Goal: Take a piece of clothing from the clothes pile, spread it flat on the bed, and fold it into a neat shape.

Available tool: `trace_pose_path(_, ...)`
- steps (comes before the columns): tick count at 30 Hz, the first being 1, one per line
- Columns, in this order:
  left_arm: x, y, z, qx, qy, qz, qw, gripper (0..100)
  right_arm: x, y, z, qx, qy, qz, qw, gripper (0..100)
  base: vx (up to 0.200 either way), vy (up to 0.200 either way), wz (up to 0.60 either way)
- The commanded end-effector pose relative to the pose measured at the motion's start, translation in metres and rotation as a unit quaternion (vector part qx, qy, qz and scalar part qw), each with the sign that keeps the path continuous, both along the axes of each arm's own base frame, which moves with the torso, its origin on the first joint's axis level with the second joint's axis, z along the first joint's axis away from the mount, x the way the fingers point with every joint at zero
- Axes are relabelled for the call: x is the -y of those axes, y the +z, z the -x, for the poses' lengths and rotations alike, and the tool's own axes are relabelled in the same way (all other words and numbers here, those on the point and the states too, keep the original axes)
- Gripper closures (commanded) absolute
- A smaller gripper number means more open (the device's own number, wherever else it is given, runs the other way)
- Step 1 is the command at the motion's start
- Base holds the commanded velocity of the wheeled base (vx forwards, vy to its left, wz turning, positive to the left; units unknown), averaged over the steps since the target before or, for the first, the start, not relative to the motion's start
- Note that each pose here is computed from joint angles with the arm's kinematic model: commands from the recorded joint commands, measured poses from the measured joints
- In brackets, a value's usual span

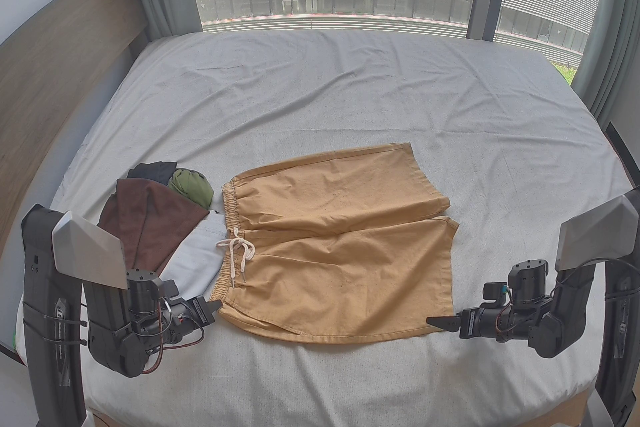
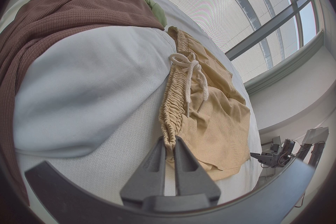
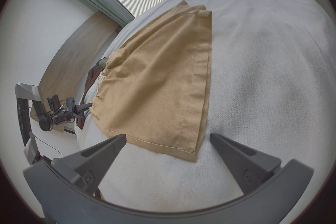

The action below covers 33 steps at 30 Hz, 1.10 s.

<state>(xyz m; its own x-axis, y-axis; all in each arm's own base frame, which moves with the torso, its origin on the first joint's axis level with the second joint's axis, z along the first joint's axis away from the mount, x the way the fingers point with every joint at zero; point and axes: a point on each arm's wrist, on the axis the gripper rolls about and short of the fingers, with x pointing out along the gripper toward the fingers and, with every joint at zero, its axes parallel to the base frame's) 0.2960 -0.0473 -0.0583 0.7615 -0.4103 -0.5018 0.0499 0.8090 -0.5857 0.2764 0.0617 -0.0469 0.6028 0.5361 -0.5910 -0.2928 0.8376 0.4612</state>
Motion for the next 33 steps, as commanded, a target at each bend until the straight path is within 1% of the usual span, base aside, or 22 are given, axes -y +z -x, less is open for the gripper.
trace_pose_path(1,0.001,0.001,0.000,0.001,-0.001,0.000,1.0000,100,-0.001,-0.023,0.000,-0.029,0.000,0.009,0.9995,0,0.000,0.000,0.00)
trace_pose_path(10,0.001,0.001,0.000,0.000,-0.001,0.000,1.0000,100,-0.003,-0.023,0.000,-0.027,-0.008,0.011,0.9995,0,0.000,0.000,0.00)
trace_pose_path(11,0.001,0.001,0.000,0.000,-0.001,0.000,1.0000,100,-0.003,-0.023,-0.001,-0.027,-0.009,0.010,0.9996,100,0.000,0.000,0.00)
trace_pose_path(16,0.001,0.000,0.000,0.000,-0.001,0.000,1.0000,100,-0.003,-0.022,-0.001,-0.033,-0.017,0.001,0.9993,100,0.000,0.000,0.00)
trace_pose_path(23,0.001,0.000,0.000,0.000,-0.001,0.000,1.0000,100,-0.001,-0.020,0.001,-0.035,-0.022,-0.001,0.9991,100,0.000,0.000,0.00)
trace_pose_path(30,0.000,0.003,0.005,-0.005,-0.001,0.000,1.0000,100,0.008,0.008,0.013,-0.018,-0.032,-0.004,0.9993,100,0.000,0.000,0.00)
trace_pose_path(33,-0.001,0.017,0.013,0.000,-0.002,0.005,1.0000,100,0.009,0.016,0.018,-0.013,-0.031,-0.004,0.9994,100,0.000,0.000,0.00)
